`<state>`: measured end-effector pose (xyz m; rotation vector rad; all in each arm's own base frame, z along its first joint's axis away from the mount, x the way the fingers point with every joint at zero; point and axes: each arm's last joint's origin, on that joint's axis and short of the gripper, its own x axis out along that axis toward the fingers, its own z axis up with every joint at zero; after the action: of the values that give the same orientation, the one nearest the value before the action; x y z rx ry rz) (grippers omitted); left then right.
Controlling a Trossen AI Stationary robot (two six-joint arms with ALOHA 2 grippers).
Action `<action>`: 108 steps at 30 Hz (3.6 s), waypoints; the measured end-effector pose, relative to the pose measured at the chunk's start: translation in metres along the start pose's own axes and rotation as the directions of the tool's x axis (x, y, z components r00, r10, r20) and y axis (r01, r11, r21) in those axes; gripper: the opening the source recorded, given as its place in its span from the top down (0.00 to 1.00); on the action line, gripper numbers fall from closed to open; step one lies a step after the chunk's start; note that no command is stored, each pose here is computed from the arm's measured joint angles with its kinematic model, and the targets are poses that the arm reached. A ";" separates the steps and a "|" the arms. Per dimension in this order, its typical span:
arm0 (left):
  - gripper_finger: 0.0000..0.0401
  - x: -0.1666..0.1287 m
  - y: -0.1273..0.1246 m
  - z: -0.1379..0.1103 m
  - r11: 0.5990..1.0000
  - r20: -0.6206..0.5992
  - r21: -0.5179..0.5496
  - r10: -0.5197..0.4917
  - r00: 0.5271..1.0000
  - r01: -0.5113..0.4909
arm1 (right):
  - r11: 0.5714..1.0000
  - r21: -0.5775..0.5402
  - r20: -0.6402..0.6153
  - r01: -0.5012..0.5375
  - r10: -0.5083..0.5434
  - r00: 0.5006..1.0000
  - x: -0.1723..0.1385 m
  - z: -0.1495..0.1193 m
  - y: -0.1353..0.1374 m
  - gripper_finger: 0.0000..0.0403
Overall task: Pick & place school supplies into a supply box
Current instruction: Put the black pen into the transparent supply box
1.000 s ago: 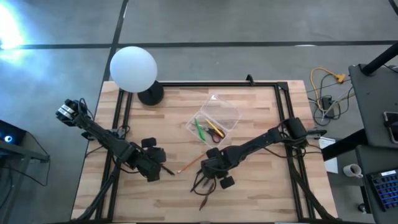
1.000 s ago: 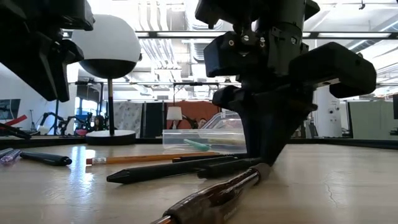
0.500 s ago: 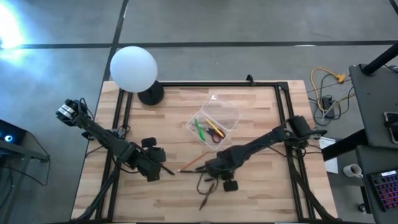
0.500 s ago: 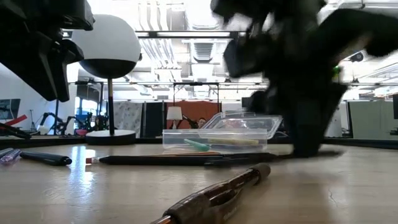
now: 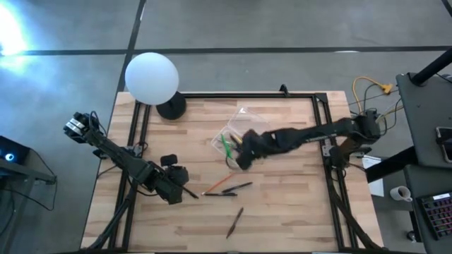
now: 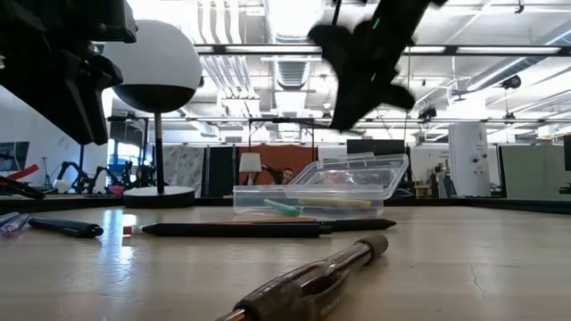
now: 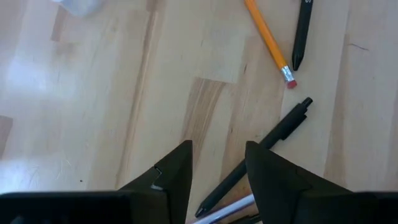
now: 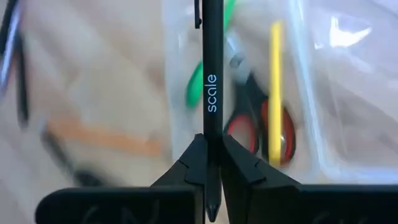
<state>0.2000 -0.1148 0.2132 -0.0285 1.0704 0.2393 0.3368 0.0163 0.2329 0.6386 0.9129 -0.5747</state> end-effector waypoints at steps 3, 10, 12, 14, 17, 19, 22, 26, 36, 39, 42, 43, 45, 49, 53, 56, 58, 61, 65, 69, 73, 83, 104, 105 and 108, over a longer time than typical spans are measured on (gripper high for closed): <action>0.67 0.001 0.000 -0.001 1.000 -0.003 0.003 0.003 1.000 -0.003 | 0.993 0.109 -0.002 -0.055 0.055 0.998 0.019 0.021 -0.013 0.94; 0.67 0.002 0.001 -0.003 1.000 -0.010 0.009 0.010 1.000 -0.009 | 0.973 0.190 -0.125 -0.134 0.160 0.979 0.047 0.035 -0.023 0.73; 0.67 0.002 0.001 -0.002 1.000 -0.007 0.008 0.007 1.000 -0.007 | 0.975 0.185 -0.143 -0.124 0.152 0.978 0.046 0.032 -0.022 0.66; 0.67 0.002 0.001 -0.003 1.000 -0.008 0.009 0.008 1.000 -0.008 | 0.979 0.170 -0.148 -0.114 0.139 0.979 0.045 0.028 -0.019 0.61; 0.67 0.002 0.001 -0.003 1.000 -0.008 0.010 0.008 1.000 -0.008 | 0.986 0.089 -0.098 -0.138 0.147 0.984 0.029 0.024 -0.010 0.54; 0.67 0.002 0.001 -0.003 1.000 -0.007 0.020 0.008 1.000 -0.008 | 0.989 0.029 -0.074 -0.148 0.149 0.986 0.014 0.019 -0.002 0.52; 0.67 0.002 0.001 -0.003 1.000 -0.007 0.031 0.003 1.000 -0.003 | 0.992 -0.044 -0.090 -0.117 0.113 0.990 -0.003 0.003 0.005 0.51; 0.67 0.001 -0.005 -0.008 0.973 -0.087 0.202 -0.096 0.991 0.112 | 0.969 -0.210 -0.137 -0.126 0.099 0.986 -0.024 -0.020 0.014 0.50; 0.67 0.010 -0.023 -0.009 0.751 -0.125 0.570 -0.323 0.938 0.334 | 0.937 -0.326 -0.245 -0.123 0.042 0.969 -0.040 -0.066 0.028 0.50; 0.67 0.023 -0.017 -0.004 0.786 -0.103 0.538 -0.297 0.949 0.304 | 0.947 -0.300 -0.255 -0.117 0.038 0.966 -0.040 -0.071 0.029 0.50; 0.67 0.032 -0.008 0.002 0.815 -0.104 0.508 -0.263 0.959 0.279 | 0.952 -0.289 -0.235 -0.101 0.031 0.971 -0.041 -0.073 0.030 0.50; 0.67 0.034 -0.006 0.003 0.818 -0.107 0.505 -0.256 0.961 0.274 | 0.952 -0.291 -0.232 -0.098 0.029 0.972 -0.042 -0.073 0.030 0.50; 0.67 0.038 -0.004 0.006 0.811 -0.111 0.520 -0.248 0.962 0.269 | 0.951 -0.291 -0.231 -0.103 0.035 0.972 -0.043 -0.073 0.030 0.50; 0.67 0.045 -0.006 0.006 0.775 -0.152 0.531 -0.311 0.938 0.343 | 0.951 -0.295 -0.236 -0.096 0.025 0.972 -0.044 -0.074 0.028 0.50; 0.67 0.055 -0.009 0.002 0.776 -0.202 0.504 -0.321 0.925 0.379 | 0.952 -0.291 -0.237 -0.093 0.022 0.971 -0.043 -0.074 0.028 0.50; 0.67 0.062 -0.009 0.001 0.790 -0.205 0.512 -0.268 0.941 0.336 | 0.952 -0.292 -0.235 -0.090 0.020 0.972 -0.043 -0.074 0.028 0.50; 0.67 0.064 -0.009 0.002 0.802 -0.187 0.520 -0.230 0.955 0.295 | 0.953 -0.290 -0.234 -0.087 0.017 0.972 -0.042 -0.075 0.027 0.50; 0.67 0.065 -0.009 0.004 0.810 -0.161 0.517 -0.227 0.961 0.278 | 0.953 -0.291 -0.235 -0.083 0.012 0.972 -0.041 -0.076 0.026 0.50; 0.67 0.069 -0.007 0.000 0.811 -0.163 0.515 -0.224 0.961 0.277 | 0.953 -0.293 -0.238 -0.080 0.008 0.971 -0.041 -0.076 0.025 0.50; 0.70 0.075 -0.002 -0.012 0.817 -0.189 0.501 -0.218 0.957 0.285 | 0.950 -0.302 -0.238 -0.080 0.006 0.971 -0.040 -0.076 0.025 0.50; 0.79 0.080 0.000 -0.021 0.826 -0.207 0.473 -0.235 0.950 0.307 | 0.944 -0.324 -0.255 -0.064 -0.022 0.967 -0.042 -0.081 0.024 0.50; 0.96 0.075 0.008 0.014 0.874 -0.145 0.403 -0.232 0.962 0.272 | 0.926 -0.379 -0.200 -0.004 -0.078 0.977 -0.068 -0.102 0.022 0.57; 0.95 0.100 0.107 0.220 0.717 0.061 0.696 -0.110 0.992 0.037 | 0.980 -0.185 0.099 0.072 -0.055 0.994 -0.140 -0.111 -0.024 0.68; 0.95 0.107 0.107 0.224 0.703 0.013 0.708 -0.105 0.994 0.066 | 0.980 -0.187 0.086 0.072 -0.057 0.995 -0.138 -0.113 -0.024 0.68; 0.95 0.122 0.109 0.231 0.664 -0.143 0.728 -0.096 0.985 0.171 | 0.977 -0.203 0.033 0.069 -0.063 0.997 -0.133 -0.119 -0.025 0.68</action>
<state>0.4329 0.0456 0.2281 0.6276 1.1892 -0.3570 0.1906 0.1080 0.2856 0.4158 0.9569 -0.5390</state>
